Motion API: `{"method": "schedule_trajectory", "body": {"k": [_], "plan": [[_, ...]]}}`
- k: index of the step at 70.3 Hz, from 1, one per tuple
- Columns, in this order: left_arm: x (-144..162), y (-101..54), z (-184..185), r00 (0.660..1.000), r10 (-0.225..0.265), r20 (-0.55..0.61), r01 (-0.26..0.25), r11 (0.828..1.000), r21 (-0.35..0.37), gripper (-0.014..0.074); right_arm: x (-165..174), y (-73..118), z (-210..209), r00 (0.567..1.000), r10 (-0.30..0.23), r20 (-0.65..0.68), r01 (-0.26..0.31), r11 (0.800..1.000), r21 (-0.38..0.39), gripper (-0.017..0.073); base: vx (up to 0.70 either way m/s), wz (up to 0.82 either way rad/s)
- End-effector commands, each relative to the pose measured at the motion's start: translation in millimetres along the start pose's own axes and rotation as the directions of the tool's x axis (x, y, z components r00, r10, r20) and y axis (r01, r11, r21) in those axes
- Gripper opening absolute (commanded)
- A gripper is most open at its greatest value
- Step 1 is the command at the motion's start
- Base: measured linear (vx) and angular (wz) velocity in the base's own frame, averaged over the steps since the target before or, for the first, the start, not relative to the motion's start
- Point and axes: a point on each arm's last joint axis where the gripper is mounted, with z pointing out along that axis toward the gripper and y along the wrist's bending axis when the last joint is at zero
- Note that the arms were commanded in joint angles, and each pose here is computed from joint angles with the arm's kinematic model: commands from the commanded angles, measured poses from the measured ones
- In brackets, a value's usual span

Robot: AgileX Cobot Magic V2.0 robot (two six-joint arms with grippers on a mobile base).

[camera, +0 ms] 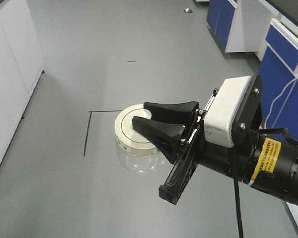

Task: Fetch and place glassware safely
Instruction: 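Hold the jar in the right gripper while the base turns away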

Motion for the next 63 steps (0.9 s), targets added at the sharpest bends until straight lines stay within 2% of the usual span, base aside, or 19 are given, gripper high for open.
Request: {"method": "schedule_trajectory", "body": {"k": [1,34,63], "plan": [[-15.1,0.6,-0.9,0.995,-0.015,0.096,0.015,1.000,0.004,-0.0007,-22.8,2.1,-4.0,0.992,0.001,0.124,0.002,1.000,-0.028,-0.0004,0.07,0.21],[-15.1,0.6,-0.9,0.995,-0.015,0.096,0.015,1.000,0.004,-0.0007,-22.8,2.1,-4.0,0.992,0.001,0.124,0.002,1.000,-0.028,-0.0004,0.13,0.13],[-15.1,0.6,-0.9,0.995,-0.015,0.096,0.015,1.000,0.004,-0.0007,-22.8,2.2,-4.0,0.992,0.000,0.124,0.003,1.000,-0.028,-0.0004,0.33,0.04]]}}
